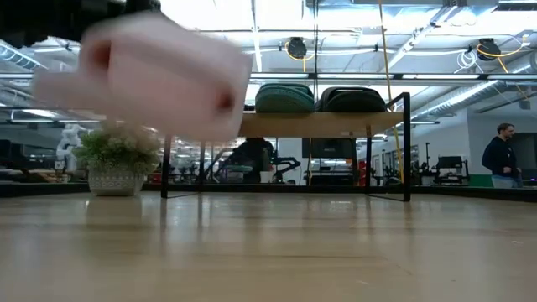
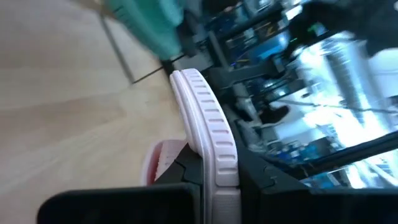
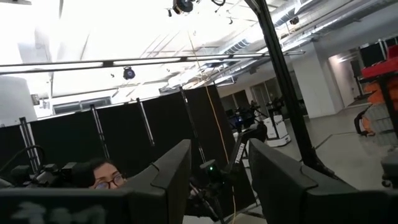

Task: Pick and place slides into the shelf
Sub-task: Put the pair of pink slides on the shelf

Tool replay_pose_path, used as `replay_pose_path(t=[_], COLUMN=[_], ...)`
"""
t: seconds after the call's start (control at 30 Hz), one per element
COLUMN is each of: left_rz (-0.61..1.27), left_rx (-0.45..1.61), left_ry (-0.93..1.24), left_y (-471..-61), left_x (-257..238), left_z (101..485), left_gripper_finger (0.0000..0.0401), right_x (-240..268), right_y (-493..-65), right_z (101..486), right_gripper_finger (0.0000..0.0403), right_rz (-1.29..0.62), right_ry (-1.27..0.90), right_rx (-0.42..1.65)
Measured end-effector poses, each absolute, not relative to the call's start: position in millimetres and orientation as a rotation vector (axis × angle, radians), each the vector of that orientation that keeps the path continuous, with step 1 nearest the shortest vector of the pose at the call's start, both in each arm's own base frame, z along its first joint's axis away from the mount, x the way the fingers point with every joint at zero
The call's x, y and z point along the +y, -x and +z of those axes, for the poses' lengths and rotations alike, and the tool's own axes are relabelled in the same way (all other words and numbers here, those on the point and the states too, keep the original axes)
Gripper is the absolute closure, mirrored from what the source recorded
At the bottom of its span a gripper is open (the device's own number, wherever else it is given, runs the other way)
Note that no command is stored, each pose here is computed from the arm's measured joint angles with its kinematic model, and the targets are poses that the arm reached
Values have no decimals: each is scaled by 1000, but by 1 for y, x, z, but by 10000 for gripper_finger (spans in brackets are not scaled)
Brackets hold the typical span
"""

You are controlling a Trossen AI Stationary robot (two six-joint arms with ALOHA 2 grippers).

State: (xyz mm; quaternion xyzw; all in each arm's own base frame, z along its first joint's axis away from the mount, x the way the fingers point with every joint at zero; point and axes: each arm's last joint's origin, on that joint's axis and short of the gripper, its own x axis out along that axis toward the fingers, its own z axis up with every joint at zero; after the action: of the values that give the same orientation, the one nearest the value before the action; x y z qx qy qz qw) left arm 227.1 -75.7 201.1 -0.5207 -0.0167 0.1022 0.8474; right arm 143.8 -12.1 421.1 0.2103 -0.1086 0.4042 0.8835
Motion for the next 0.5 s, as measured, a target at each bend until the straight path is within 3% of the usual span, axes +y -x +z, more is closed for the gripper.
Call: replay_pose_path(t=[0.5], left_rz=[73], left_rx=[-214], left_ry=[1100], left_y=[-205], left_x=[-44], left_z=[253], left_gripper_finger=[366], right_x=[-14], right_y=[-149], right_z=[419], right_gripper_finger=[250], right_rz=[814], right_ry=[-444], right_rx=[-234])
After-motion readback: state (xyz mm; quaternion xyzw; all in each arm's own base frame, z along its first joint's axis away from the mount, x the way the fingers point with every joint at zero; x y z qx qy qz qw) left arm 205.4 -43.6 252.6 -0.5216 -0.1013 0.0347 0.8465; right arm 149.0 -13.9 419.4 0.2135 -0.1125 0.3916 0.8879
